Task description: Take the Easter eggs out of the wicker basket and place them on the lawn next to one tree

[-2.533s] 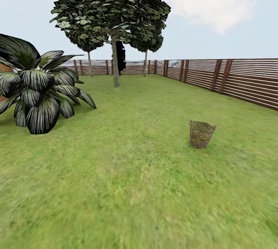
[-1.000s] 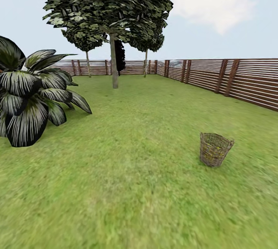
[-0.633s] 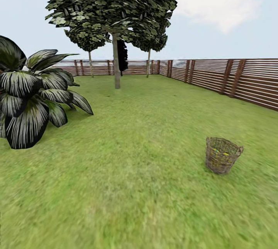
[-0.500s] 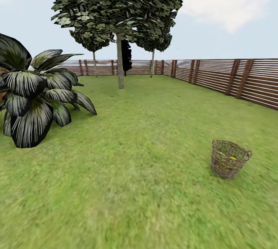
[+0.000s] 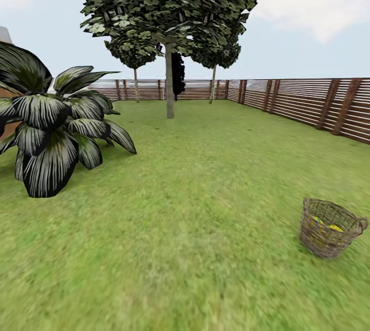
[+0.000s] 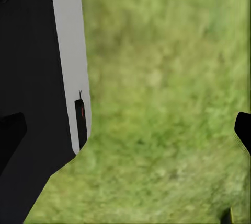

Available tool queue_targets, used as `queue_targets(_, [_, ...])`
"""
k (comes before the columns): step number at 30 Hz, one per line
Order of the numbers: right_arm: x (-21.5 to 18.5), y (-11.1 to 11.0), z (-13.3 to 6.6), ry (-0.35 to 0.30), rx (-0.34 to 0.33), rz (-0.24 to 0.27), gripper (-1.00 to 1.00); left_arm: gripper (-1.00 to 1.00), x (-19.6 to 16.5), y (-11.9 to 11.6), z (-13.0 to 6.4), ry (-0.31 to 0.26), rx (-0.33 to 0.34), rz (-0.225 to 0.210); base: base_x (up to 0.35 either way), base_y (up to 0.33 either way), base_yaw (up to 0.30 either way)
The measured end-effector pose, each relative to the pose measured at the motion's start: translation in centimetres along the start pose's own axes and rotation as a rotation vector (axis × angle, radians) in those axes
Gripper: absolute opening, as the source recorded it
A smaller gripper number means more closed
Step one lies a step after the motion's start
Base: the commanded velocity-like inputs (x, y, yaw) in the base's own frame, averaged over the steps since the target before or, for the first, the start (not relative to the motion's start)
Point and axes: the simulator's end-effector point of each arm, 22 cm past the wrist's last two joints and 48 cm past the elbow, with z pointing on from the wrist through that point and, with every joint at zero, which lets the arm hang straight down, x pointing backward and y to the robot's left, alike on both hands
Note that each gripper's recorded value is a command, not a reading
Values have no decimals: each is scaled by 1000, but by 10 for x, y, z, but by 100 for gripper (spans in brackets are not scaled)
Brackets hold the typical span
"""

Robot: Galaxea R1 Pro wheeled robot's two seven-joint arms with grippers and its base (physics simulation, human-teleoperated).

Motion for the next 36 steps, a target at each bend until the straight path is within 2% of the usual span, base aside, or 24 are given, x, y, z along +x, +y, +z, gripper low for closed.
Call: queue_targets(36, [0, 0, 0, 0, 0, 0, 100, 100, 0, 0, 0, 1, 0, 3, 334, 0, 0])
